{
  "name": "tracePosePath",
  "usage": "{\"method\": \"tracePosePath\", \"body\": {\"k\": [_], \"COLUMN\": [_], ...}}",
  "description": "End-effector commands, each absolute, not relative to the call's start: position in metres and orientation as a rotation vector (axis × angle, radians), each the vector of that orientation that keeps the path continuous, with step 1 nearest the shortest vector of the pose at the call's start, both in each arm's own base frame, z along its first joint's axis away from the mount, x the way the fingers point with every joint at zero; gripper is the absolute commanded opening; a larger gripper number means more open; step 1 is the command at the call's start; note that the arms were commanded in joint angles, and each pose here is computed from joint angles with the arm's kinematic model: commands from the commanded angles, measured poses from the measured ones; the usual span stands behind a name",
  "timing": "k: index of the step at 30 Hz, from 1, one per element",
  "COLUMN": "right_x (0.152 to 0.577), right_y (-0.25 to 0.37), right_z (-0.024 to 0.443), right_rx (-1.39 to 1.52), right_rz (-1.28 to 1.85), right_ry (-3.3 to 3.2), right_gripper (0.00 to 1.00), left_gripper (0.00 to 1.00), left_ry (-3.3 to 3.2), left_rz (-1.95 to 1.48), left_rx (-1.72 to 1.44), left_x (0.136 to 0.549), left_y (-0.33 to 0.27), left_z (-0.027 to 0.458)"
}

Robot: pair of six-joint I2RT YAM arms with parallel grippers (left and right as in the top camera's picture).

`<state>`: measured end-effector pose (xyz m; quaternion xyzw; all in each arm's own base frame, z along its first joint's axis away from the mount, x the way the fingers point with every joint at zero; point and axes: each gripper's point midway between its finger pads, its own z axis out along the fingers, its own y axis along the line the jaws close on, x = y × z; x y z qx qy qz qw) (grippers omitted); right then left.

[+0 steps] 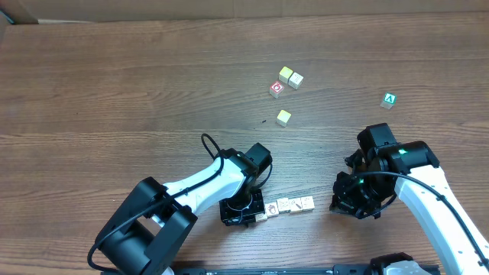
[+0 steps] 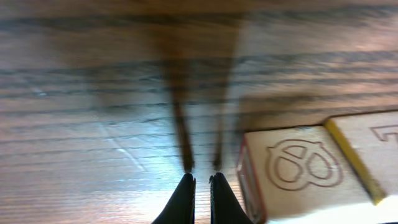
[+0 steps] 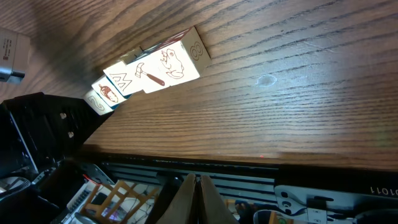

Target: Flip 5 blocks

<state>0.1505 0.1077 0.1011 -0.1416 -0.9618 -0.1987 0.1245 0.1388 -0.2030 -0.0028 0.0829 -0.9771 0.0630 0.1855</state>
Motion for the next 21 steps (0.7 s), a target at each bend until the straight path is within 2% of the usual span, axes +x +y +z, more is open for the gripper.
{"method": "tracePosePath", "body": {"k": [1, 14, 21], "right_x": [0.152, 0.17, 0.184], "right_y": [0.108, 0.094, 0.083], "right_z": [0.102, 0.093, 0.088], "right_rx": [-0.408, -0.412, -0.537], "right_rz": [-0.594, -0.487, -0.396], "right_ry": [-2.811, -2.931, -2.981], "right_gripper": [0.04, 0.04, 0.04], "left_gripper": [0.04, 0.04, 0.04], "left_ry": [-2.77, -2.862, -2.865], "left_rz": [0.092, 0.008, 0.013], "left_rx": [0.302, 0.231, 0.205], "left_x": [0.143, 0.16, 0.16], "left_y": [-0.19, -0.173, -0.173], "left_z": [-0.008, -0.013, -0.013]}}
